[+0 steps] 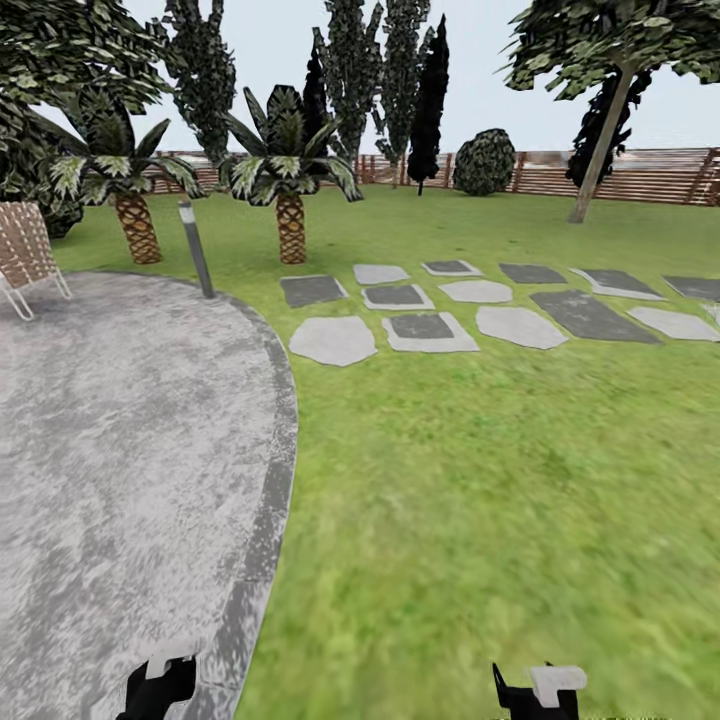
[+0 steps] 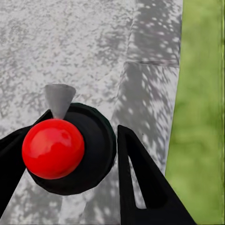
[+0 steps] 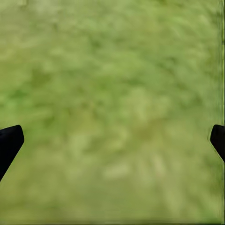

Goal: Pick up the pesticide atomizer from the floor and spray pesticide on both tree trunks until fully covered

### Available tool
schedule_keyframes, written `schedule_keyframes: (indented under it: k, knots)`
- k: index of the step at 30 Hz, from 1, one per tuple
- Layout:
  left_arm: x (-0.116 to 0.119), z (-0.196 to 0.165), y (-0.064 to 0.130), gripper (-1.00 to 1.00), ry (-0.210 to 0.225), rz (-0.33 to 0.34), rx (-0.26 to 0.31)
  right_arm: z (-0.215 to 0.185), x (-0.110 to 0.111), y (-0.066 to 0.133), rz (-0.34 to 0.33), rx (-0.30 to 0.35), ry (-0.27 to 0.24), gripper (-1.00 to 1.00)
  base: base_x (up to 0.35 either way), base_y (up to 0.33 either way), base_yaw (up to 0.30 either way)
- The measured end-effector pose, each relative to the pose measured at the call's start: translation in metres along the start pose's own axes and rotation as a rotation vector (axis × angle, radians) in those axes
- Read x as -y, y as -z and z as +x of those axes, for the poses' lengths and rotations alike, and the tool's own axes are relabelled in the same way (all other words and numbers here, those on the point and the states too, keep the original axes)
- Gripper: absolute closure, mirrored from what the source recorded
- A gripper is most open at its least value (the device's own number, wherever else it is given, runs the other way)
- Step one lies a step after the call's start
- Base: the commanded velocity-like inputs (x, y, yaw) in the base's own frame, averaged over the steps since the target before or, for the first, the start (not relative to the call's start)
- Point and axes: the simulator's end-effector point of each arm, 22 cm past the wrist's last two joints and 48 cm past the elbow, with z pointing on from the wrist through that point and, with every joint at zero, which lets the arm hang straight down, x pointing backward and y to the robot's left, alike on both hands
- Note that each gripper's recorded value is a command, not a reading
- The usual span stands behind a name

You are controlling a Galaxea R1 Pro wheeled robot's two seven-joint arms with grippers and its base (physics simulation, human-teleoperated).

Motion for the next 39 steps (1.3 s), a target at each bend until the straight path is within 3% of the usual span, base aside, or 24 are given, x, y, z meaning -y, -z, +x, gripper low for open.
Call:
schedule_keyframes:
  k: [23,30,39]
  knots:
    - [-0.002,-0.056,0.029,1.0,0.002,0.001,0.023,-0.057,0.005,0.023,0.001,0.023,-0.004,-1.0,0.0,0.0,-0.24]
    - [-0.003,-0.059,0.03,1.0,0.005,0.0,0.031,-0.061,0.006,0.023,0.003,0.03,-0.004,-1.0,0.0,0.0,-0.239]
    - [-0.001,-0.061,0.031,1.0,0.011,0.003,0.035,-0.063,0.005,0.024,0.003,0.035,-0.004,-1.0,0.3,0.0,-0.166]
